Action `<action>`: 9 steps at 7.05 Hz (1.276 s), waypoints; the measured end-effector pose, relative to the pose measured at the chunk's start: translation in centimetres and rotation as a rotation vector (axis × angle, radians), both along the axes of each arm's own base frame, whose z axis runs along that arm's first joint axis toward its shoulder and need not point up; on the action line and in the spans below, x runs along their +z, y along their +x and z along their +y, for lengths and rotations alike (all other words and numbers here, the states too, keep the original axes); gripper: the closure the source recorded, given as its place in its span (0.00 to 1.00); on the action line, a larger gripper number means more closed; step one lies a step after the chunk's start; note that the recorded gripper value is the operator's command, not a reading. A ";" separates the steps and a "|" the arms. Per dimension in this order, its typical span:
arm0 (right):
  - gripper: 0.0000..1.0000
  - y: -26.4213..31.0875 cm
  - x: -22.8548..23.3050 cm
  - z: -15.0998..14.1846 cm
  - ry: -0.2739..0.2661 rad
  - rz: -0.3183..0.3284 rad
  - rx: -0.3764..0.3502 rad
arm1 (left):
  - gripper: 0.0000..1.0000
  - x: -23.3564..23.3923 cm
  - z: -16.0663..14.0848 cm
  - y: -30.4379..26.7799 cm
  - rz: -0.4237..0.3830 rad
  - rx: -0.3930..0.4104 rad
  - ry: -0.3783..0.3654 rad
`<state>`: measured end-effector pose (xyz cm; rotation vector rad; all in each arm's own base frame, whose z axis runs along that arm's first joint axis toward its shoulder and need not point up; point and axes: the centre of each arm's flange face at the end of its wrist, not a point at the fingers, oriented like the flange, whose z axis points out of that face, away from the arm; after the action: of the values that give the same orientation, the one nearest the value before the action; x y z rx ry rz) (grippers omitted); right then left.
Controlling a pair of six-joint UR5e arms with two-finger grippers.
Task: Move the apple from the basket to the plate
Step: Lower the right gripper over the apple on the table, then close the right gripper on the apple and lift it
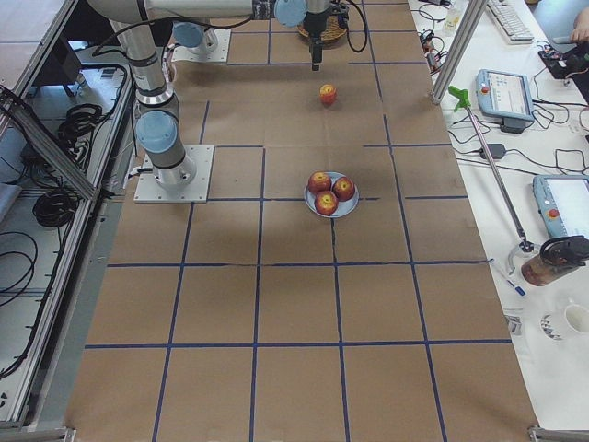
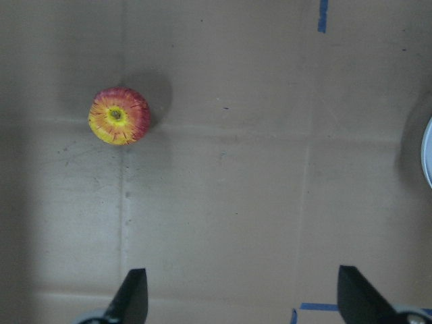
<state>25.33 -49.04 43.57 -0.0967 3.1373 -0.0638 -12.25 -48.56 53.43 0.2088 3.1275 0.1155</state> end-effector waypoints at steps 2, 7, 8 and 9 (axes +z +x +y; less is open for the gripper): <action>0.00 5.5 -4.8 -1.3 -0.023 -0.009 -0.023 | 0.00 0.0 -0.1 0.1 -0.015 -0.001 0.000; 0.00 12.6 -18.4 -4.4 -0.056 -0.008 -0.049 | 0.01 0.1 0.0 0.1 -0.015 -0.002 -0.004; 0.00 12.6 -19.9 -4.9 -0.069 0.009 -0.053 | 0.01 0.1 0.1 0.0 -0.010 -0.003 -0.006; 0.00 12.5 -21.1 -5.3 -0.077 0.028 -0.058 | 0.01 0.1 0.1 -0.1 -0.006 -0.005 -0.006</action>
<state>37.79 -54.36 22.51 -0.0063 3.1654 -0.1855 -12.34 -48.49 53.58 0.2153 3.1205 0.1059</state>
